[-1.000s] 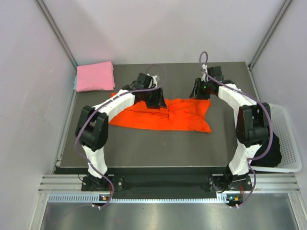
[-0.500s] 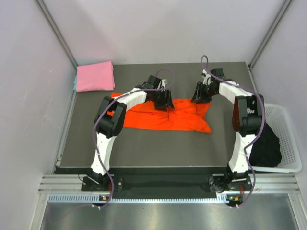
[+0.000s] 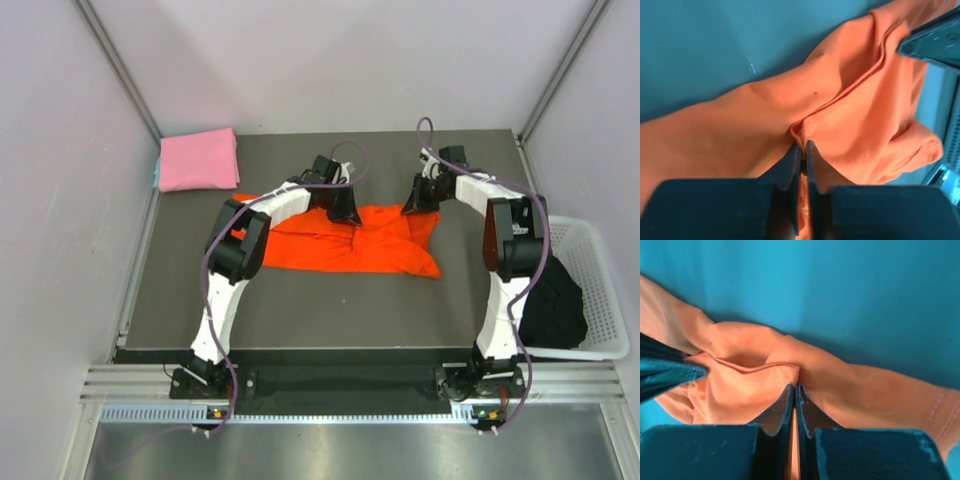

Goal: Fold and stack the t-shirts
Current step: Fold the tshirt

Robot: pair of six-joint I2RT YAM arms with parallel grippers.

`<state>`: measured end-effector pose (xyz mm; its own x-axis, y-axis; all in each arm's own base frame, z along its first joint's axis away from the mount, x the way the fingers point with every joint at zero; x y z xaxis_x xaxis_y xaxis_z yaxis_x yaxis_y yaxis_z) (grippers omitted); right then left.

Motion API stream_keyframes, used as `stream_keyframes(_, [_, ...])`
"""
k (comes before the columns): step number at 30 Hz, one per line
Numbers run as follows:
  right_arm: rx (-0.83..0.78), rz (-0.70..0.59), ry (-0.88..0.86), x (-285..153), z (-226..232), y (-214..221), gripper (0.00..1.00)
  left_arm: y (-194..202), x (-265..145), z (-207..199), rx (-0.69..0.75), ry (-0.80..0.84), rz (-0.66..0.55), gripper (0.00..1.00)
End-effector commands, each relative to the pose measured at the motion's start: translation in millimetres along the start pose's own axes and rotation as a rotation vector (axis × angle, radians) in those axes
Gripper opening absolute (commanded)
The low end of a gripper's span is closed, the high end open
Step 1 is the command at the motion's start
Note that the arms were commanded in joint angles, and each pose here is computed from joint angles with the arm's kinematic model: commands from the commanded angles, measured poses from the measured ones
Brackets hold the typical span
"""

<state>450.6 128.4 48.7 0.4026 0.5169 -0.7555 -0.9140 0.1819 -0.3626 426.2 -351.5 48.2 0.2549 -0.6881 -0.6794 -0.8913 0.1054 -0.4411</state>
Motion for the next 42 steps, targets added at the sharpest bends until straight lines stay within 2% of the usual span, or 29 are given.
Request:
stream_keyframes(1, [-0.093,-0.147,-0.055,-28,22,-33,0.0,-24,-1,-15,0.039,0.044,-0.069,0.03])
stream_keyframes(2, [-0.108,-0.167,-0.063,-29,24,-36,0.0,-24,0,-14,0.032,0.041,-0.069,0.0])
stream_keyframes(8, [-0.144,-0.174,-0.074,-23,23,-41,0.0,-18,1,-7,-0.046,0.007,-0.081,0.0])
stream_keyframes(17, [-0.218,-0.199,-0.091,-18,33,-51,0.0,-20,-9,5,-0.072,-0.086,-0.142,0.0])
stream_keyframes(27, [-0.238,-0.208,-0.064,-14,28,-50,0.0,-37,-33,-5,-0.106,-0.115,-0.247,0.0])
stream_keyframes(36, [-0.221,-0.196,-0.073,-3,24,-47,0.0,-27,-31,1,-0.15,-0.136,-0.228,0.0])
stream_keyframes(38, [-0.217,-0.185,-0.07,-1,24,-44,0.02,-25,-29,7,-0.158,-0.155,-0.221,0.0])
stream_keyframes(40, [-0.194,-0.162,-0.047,-1,21,-42,0.1,-21,-27,9,-0.165,-0.164,-0.206,0.0])
stream_keyframes(41, [-0.177,-0.16,-0.027,-3,21,-43,0.14,-20,-27,9,-0.168,-0.17,-0.201,0.06])
stream_keyframes(42, [-0.162,-0.185,0.016,-12,20,-52,0.25,-18,-29,12,-0.175,-0.19,-0.188,0.1])
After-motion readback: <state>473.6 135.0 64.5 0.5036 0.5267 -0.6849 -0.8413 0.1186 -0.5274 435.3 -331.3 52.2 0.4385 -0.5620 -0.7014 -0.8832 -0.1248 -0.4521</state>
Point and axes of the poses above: each gripper's point midway between its finger pads, its own x axis out along the fingers, its own z axis along the line the jaws close on, y = z × x, the point moved 1 cm from there along -x, back along the fingers, and after that the axes turned 6 degrees about x, right-handed, at the moved point
